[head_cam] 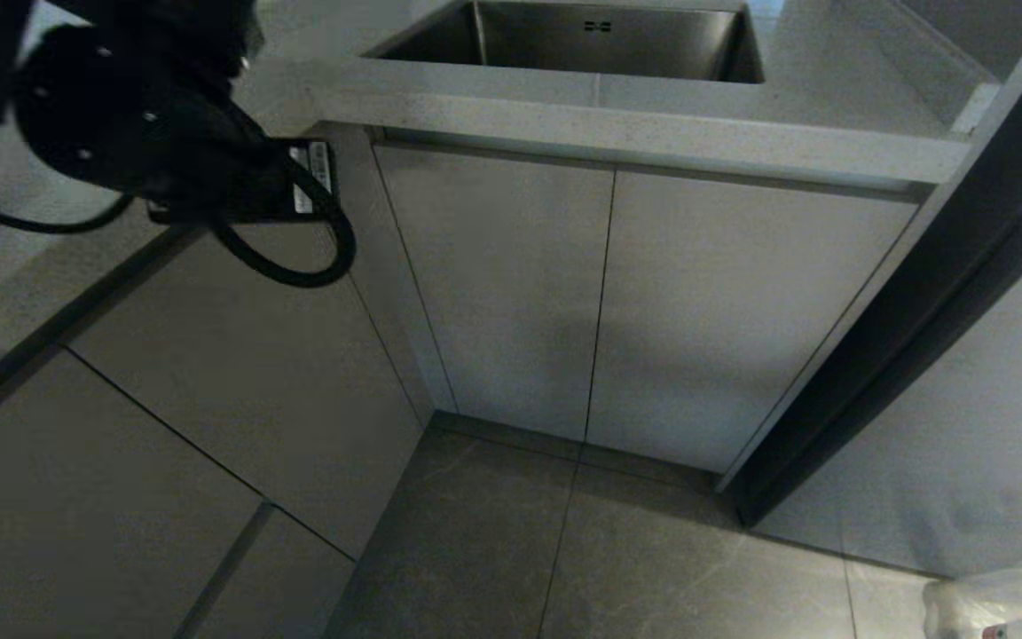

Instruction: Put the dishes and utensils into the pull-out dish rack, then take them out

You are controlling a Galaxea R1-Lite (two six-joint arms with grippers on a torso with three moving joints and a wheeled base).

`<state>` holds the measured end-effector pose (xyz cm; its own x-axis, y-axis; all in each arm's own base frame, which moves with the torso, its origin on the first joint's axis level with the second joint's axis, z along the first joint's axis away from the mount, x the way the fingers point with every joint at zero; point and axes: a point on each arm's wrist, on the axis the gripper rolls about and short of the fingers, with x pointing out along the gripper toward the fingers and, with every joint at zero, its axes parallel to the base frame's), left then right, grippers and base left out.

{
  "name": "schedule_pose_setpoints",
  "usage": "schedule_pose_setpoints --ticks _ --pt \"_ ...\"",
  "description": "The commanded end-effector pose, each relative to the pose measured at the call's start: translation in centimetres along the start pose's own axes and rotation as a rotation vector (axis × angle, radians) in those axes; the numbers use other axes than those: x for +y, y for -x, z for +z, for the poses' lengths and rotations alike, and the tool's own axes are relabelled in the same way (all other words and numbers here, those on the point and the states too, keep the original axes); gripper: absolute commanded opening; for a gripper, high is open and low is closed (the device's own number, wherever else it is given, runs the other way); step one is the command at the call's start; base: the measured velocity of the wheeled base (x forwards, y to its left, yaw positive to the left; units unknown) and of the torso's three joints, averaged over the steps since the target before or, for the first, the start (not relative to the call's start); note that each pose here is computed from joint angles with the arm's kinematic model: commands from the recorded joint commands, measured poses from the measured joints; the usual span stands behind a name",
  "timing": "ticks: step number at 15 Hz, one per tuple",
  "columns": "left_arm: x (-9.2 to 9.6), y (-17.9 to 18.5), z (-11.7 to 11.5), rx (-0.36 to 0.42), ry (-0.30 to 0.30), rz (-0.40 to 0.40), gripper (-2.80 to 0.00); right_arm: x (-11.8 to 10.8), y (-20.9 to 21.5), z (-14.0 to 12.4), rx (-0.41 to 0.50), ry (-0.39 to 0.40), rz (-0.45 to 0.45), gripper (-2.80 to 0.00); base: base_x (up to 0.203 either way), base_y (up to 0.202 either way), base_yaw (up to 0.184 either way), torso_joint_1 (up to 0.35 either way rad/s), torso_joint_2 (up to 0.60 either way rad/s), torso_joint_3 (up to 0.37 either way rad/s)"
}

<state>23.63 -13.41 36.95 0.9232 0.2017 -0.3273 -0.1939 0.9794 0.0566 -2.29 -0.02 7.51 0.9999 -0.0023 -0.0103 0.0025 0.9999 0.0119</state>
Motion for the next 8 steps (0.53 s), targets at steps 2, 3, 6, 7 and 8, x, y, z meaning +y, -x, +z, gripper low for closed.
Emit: schedule_pose_setpoints --ticks 2,3,6,7,8 --pt "7.6 7.9 2.5 -0.157 0.168 -0.210 -2.80 0.0 0.0 0.0 0.000 0.000 -0.001 -2.80 0.000 0.000 0.000 0.000 0.00 0.000" --pt "10.0 9.7 2.7 -0.207 0.209 -0.269 -2.80 0.0 0.0 0.0 0.000 0.001 0.001 -2.80 0.000 0.000 0.000 0.000 0.00 0.000" --pt "15.5 14.0 0.9 -0.337 0.237 -0.238 -2.80 0.0 0.0 0.0 0.000 0.000 0.001 -2.80 0.000 0.000 0.000 0.000 0.00 0.000" --pt "16.2 15.1 -0.7 -0.350 0.195 -0.243 -2.80 0.0 0.0 0.0 0.000 0.001 0.001 -2.80 0.000 0.000 0.000 0.000 0.00 0.000" --pt "16.8 16.2 -2.3 -0.368 0.154 -0.242 -2.80 0.0 0.0 0.0 0.000 0.000 0.000 -2.80 0.000 0.000 0.000 0.000 0.00 0.000"
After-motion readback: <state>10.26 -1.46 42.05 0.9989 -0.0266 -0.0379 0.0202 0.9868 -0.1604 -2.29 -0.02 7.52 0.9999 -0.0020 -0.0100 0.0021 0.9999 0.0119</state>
